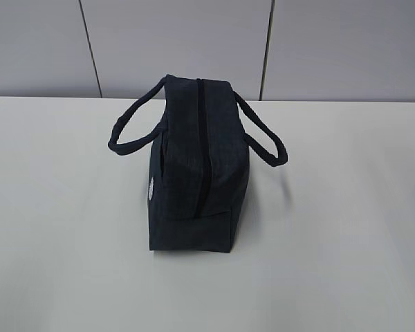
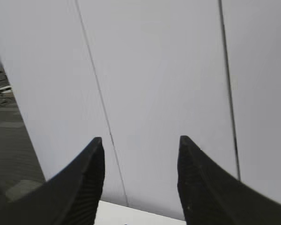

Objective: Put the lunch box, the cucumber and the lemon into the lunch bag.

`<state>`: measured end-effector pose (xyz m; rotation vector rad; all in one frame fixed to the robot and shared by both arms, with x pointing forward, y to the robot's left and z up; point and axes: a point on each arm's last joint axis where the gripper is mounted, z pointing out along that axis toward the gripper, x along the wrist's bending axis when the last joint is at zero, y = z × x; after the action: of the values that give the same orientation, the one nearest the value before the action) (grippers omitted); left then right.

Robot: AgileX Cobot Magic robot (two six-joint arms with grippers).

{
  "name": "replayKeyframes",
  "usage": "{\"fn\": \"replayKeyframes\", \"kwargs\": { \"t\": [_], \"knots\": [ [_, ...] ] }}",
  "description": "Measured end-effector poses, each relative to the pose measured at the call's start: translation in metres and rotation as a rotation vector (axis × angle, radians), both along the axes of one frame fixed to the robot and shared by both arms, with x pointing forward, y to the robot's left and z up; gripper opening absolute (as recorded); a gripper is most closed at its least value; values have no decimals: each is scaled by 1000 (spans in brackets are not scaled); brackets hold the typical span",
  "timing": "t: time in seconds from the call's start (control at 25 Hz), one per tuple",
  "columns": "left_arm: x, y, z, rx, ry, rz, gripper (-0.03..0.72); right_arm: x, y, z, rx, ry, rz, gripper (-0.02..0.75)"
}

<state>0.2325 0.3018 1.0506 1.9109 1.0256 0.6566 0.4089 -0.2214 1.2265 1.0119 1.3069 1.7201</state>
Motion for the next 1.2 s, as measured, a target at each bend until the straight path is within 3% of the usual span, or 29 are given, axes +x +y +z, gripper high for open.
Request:
{"fn": "replayKeyframes", "kwargs": {
  "t": [0.24,0.44,0.72,1.2],
  "knots": [
    [0,0,0,-1,-1,0,447,-5,12,-3,-33,20,131,382],
    [0,0,0,-1,-1,0,447,-5,15,-17,-109,143,159,382],
    [0,0,0,-1,-1,0,447,-1,5,-36,-181,332,42,382],
    [0,0,0,-1,-2,0,447,-27,-20,-45,-268,490,-84,382]
  ]
}}
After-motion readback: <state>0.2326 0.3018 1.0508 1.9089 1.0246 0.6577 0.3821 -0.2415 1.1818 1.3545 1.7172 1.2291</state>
